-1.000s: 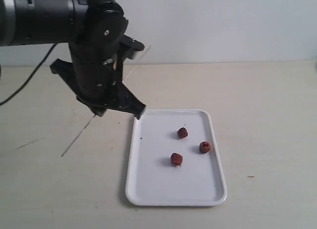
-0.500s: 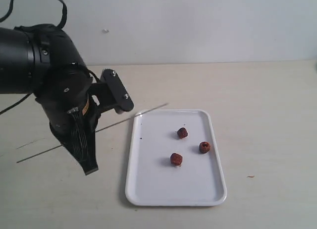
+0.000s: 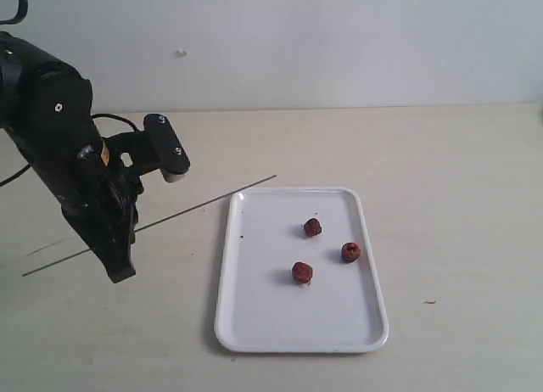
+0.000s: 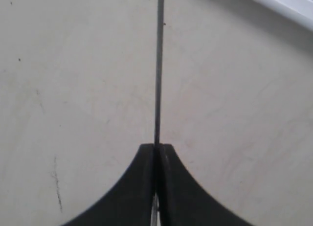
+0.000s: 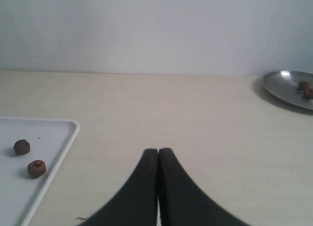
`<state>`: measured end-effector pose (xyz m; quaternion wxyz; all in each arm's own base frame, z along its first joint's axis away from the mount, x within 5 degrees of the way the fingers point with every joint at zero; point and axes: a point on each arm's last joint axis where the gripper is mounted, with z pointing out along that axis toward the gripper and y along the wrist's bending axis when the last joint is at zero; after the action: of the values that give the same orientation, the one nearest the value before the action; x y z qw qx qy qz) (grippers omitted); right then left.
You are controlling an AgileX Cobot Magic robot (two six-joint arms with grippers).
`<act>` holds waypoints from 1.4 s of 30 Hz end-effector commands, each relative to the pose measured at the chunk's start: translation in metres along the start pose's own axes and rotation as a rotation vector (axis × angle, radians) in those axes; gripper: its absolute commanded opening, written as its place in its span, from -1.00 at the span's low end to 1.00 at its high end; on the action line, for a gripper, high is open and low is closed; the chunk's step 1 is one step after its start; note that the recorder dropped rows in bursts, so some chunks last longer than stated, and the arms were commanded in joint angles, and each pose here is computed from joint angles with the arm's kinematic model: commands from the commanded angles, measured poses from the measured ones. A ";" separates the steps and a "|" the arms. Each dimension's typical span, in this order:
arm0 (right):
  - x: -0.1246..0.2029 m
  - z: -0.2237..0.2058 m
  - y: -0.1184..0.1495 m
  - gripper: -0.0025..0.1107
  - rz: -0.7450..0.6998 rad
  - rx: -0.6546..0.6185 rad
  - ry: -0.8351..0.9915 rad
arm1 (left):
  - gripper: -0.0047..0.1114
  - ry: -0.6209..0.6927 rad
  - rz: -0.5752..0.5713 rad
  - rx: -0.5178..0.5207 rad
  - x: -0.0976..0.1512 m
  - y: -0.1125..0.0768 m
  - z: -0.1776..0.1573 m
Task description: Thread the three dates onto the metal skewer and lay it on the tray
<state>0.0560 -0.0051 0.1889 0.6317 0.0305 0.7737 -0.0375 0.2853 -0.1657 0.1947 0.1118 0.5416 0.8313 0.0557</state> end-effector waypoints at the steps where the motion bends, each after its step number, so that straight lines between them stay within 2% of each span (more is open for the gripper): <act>1: -0.006 0.000 -0.001 -0.96 -0.046 0.017 -0.079 | -0.92 0.025 -0.016 0.037 0.005 -0.003 -0.003; 6: -0.018 -0.002 -0.002 -0.96 -0.022 0.022 -0.210 | -0.92 -0.001 -0.015 0.024 0.002 -0.002 -0.003; 10: -0.025 -0.004 -0.002 -0.96 0.267 -0.012 -0.296 | -0.92 -0.031 -0.027 0.018 0.000 0.000 -0.003; 16: -0.047 -0.015 -0.009 -0.96 0.328 0.006 -0.577 | -0.92 -0.011 -0.042 0.044 0.006 -0.006 0.002; 17: -0.050 -0.016 -0.009 -0.96 0.367 -0.002 -0.614 | -0.92 -0.003 -0.041 0.050 0.008 -0.008 0.005; 18: -0.052 -0.018 -0.010 -0.96 0.505 -0.048 -0.646 | -0.92 0.007 -0.044 0.052 0.014 -0.008 0.010; 19: -0.054 -0.019 -0.010 -0.96 0.578 -0.073 -0.666 | -0.92 0.009 -0.044 0.051 0.016 -0.007 0.011; 20: -0.058 -0.023 -0.010 -0.96 0.607 -0.108 -0.729 | -0.92 0.009 -0.055 0.049 0.018 -0.005 0.012; 23: -0.079 -0.028 -0.009 -0.96 0.551 -0.113 -0.765 | -0.92 0.011 -0.072 0.046 0.022 -0.001 0.013; 24: -0.101 -0.032 -0.009 -0.96 0.548 -0.123 -0.770 | -0.92 0.010 -0.076 0.044 0.022 0.000 0.013; 27: -0.136 -0.025 -0.007 -0.96 0.410 -0.098 -0.740 | -0.92 0.004 -0.078 0.042 0.022 0.001 0.013; 28: -0.159 -0.006 -0.003 -0.96 0.196 -0.059 -0.645 | -0.92 -0.016 -0.085 0.034 0.020 0.001 0.013; 29: -0.166 0.004 -0.001 -0.96 0.081 -0.046 -0.592 | -0.92 -0.027 -0.087 0.029 0.019 0.002 0.013; 30: -0.180 0.034 0.000 -0.96 -0.119 -0.024 -0.431 | -0.92 -0.042 -0.093 0.026 0.018 0.002 0.013; 31: -0.186 0.046 0.000 -0.96 -0.189 -0.012 -0.370 | -0.92 -0.043 -0.095 0.027 0.018 0.002 0.013; 32: -0.186 0.076 -0.003 -0.96 -0.311 0.013 -0.210 | -0.92 -0.043 -0.095 0.027 0.018 0.002 0.013; 35: -0.178 0.130 -0.015 -0.96 -0.546 0.078 0.091 | -0.92 -0.051 -0.118 0.045 0.017 0.001 0.013; 36: -0.171 0.149 -0.019 -0.96 -0.680 0.078 0.200 | -0.92 -0.052 -0.120 0.046 0.017 0.001 0.013; 37: -0.170 0.163 -0.019 -0.96 -0.788 0.051 0.234 | -0.92 -0.052 -0.117 0.046 0.017 0.001 0.013; 39: -0.166 0.177 -0.014 -0.96 -0.873 0.012 0.263 | -0.92 -0.054 -0.114 0.045 0.017 0.001 0.013; 42: -0.158 0.207 0.012 -0.96 -1.121 -0.118 0.372 | -0.92 -0.040 -0.113 0.057 0.018 0.000 0.013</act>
<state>0.2735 -0.0268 0.3101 0.4223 -0.3365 0.7843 -0.3054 0.2832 -0.1511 0.1782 0.1157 0.5019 0.8570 0.0199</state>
